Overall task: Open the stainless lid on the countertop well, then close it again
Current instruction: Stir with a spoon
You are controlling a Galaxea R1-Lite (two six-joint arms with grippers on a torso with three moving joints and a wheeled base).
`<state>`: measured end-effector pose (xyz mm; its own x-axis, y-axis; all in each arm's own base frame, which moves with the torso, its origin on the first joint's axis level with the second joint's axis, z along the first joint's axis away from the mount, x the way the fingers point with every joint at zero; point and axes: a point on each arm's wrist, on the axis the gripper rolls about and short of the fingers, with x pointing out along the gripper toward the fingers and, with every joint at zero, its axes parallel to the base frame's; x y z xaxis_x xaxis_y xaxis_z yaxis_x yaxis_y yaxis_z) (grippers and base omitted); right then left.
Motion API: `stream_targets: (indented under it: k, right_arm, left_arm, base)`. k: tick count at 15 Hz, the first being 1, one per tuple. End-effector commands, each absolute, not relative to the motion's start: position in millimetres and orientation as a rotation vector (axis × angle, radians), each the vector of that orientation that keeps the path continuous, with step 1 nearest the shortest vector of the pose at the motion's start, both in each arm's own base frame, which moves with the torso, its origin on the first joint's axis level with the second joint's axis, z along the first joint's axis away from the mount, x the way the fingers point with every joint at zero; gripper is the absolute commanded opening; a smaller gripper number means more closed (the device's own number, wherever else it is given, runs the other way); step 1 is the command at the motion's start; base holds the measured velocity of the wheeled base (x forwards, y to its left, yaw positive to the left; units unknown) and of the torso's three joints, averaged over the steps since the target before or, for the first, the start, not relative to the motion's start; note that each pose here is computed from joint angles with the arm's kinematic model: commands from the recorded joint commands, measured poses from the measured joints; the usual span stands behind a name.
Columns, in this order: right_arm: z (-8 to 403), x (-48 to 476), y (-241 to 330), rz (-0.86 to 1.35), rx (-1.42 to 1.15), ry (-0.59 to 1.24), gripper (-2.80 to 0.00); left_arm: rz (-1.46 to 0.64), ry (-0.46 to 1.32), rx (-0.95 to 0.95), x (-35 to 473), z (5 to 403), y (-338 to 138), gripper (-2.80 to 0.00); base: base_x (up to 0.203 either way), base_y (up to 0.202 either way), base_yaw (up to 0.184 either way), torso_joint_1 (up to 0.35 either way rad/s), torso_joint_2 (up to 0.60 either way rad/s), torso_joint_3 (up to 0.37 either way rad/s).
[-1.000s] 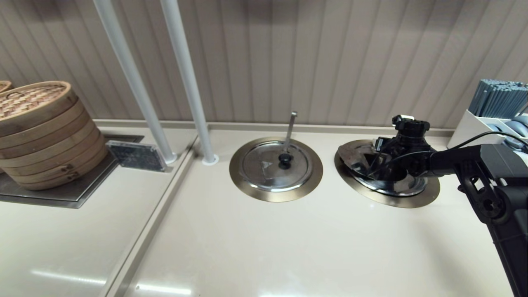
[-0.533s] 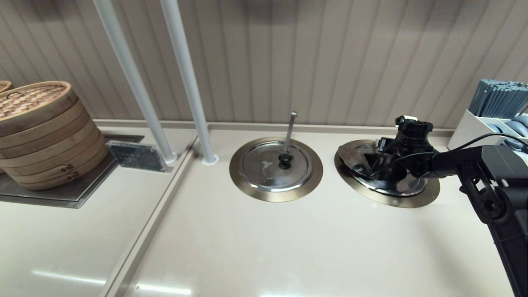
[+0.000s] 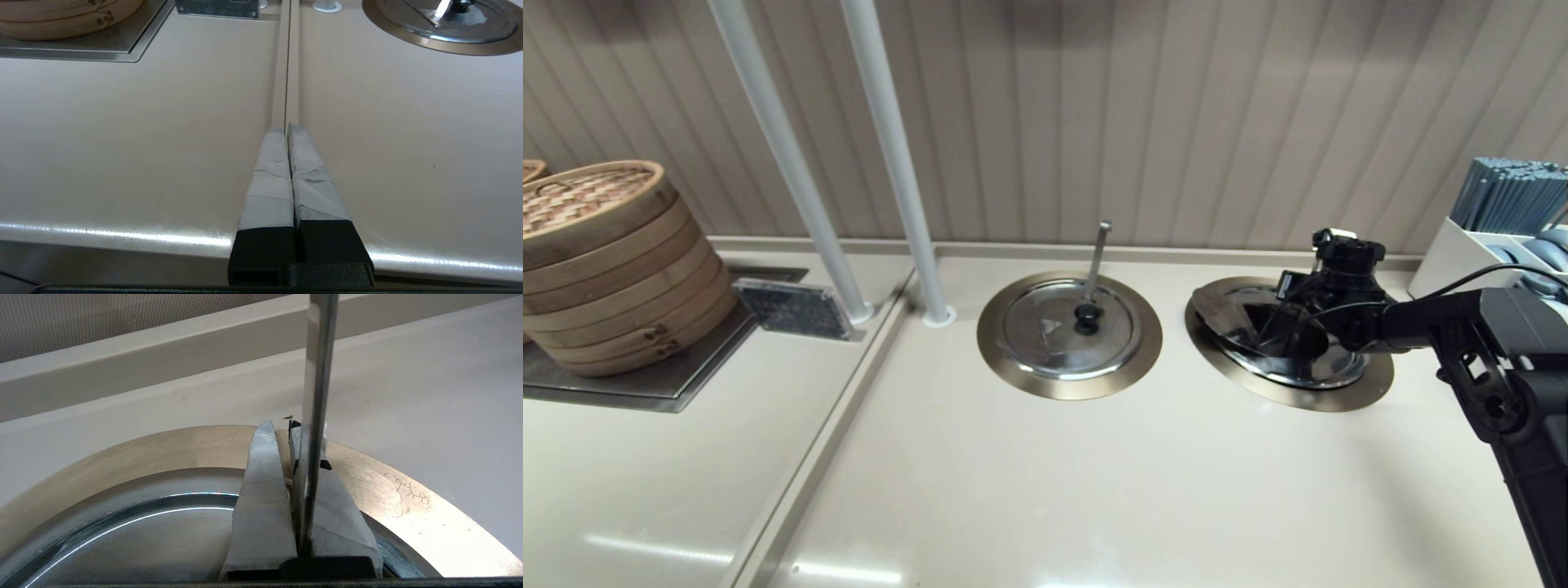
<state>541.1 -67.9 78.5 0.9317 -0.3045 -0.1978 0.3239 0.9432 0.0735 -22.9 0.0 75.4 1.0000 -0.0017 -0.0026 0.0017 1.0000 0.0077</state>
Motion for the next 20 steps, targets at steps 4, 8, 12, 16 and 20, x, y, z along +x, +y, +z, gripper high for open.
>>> stream_targets:
  k: [4,8,12,16,20]
  right_arm:
    - [94.3,537.2,-71.3,-0.334,0.112,0.150,-2.80]
    - [128.2,511.8,-72.2,-0.345,0.166,0.144,-2.80]
    - [177.0,453.1,-62.3,-0.331,0.228,0.124,-2.80]
    - [213.1,411.0,-43.0,-0.254,0.247,0.067,-2.80]
    - [202.7,415.9,-35.3,-0.235,0.246,0.095,-2.80]
  left_arm:
    - [-0.002,0.002,0.008,-22.9,75.5,0.0,-2.80]
    - [-0.002,0.003,0.008,-22.8,75.2,0.0,-2.80]
    - [-0.002,0.002,0.008,-22.9,75.6,0.0,-2.80]
    - [-0.002,0.003,0.008,-22.9,75.5,0.0,-2.80]
    - [-0.002,0.002,0.008,-22.9,75.6,0.0,-2.80]
  base:
    - [0.000,0.000,0.000,0.000,0.00,0.000]
    - [0.000,0.000,0.000,0.000,0.00,0.000]
    - [0.000,0.000,0.000,0.000,0.00,0.000]
    - [0.000,0.000,0.000,0.000,0.00,0.000]
    - [0.000,0.000,0.000,0.000,0.00,0.000]
